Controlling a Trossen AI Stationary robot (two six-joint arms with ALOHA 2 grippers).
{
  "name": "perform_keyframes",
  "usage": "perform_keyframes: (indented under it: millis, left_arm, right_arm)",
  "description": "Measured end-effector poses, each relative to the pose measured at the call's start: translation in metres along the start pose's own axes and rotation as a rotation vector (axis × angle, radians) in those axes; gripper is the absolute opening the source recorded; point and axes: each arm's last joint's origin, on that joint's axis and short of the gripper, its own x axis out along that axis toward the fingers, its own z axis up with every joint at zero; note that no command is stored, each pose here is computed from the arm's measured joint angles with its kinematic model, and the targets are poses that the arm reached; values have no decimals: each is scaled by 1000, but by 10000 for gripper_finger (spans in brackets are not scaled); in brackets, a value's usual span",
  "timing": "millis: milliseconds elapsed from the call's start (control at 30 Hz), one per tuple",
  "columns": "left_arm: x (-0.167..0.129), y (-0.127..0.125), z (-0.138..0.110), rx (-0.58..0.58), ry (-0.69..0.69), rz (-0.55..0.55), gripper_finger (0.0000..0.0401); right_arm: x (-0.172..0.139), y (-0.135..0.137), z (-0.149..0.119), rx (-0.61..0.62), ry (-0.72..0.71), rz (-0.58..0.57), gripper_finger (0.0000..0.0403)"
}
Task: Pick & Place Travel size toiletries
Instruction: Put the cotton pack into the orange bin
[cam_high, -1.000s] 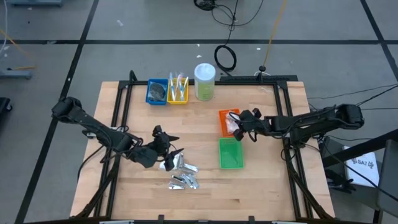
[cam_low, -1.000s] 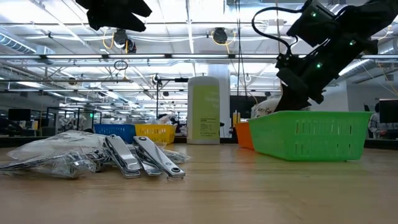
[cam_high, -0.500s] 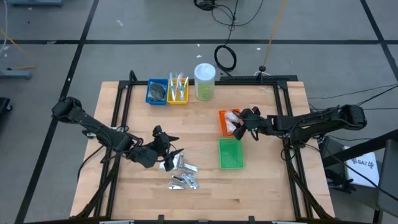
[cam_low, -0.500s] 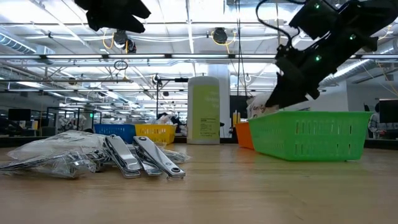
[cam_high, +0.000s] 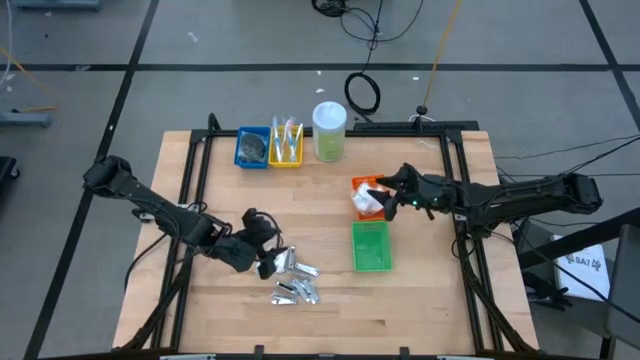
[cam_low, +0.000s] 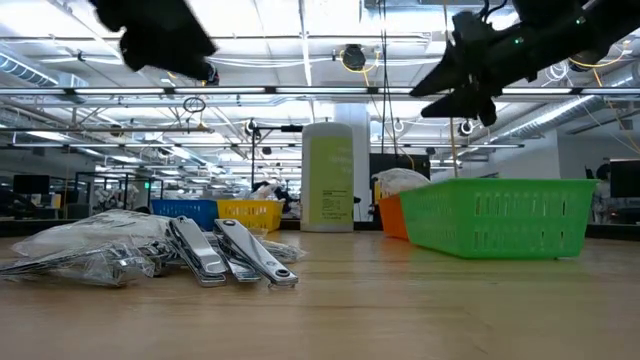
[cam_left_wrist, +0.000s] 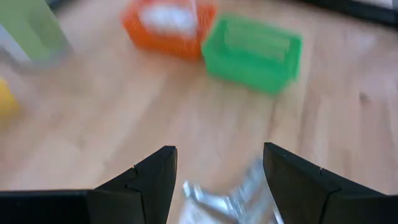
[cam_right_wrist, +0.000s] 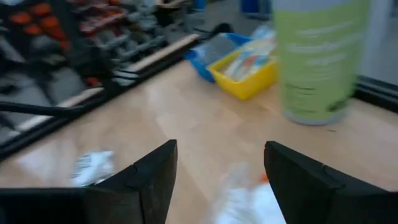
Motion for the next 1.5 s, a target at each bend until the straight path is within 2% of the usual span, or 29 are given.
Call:
perform_keyframes:
  millis: [100,300,500,633,867,967,1033,1267,1367,1500]
  left_arm:
    - [1,0,-9,-58,116,-29,232]
    - [16,-5,-34,-111,274,49,232]
    - [45,-15,-65,33,418,96,232]
    - [61,-15,-81,81,486,139,232]
    - [71,-14,-90,145,521,165,229]
    - [69,-14,-88,151,526,151,205]
    - [66,-14,-85,145,526,139,173]
    - [57,-13,-77,157,519,101,22]
    - [50,-11,-72,164,498,95,12]
    - [37,-7,-57,223,383,112,5]
  right_arm:
    - [0,2,1,5,9,57,227]
    - [4,1,-6,-3,31,64,228]
    - [6,-4,-18,13,-12,86,228]
    - [5,-9,-27,25,-37,101,228]
    - [4,-11,-32,31,-48,135,228]
    - [4,-11,-32,41,-45,135,227]
    - [4,-11,-32,41,-45,135,227]
    - [4,-11,-32,42,-46,136,226]
    - [3,-11,-31,44,-53,139,226]
    - [3,-8,-28,52,-72,202,226]
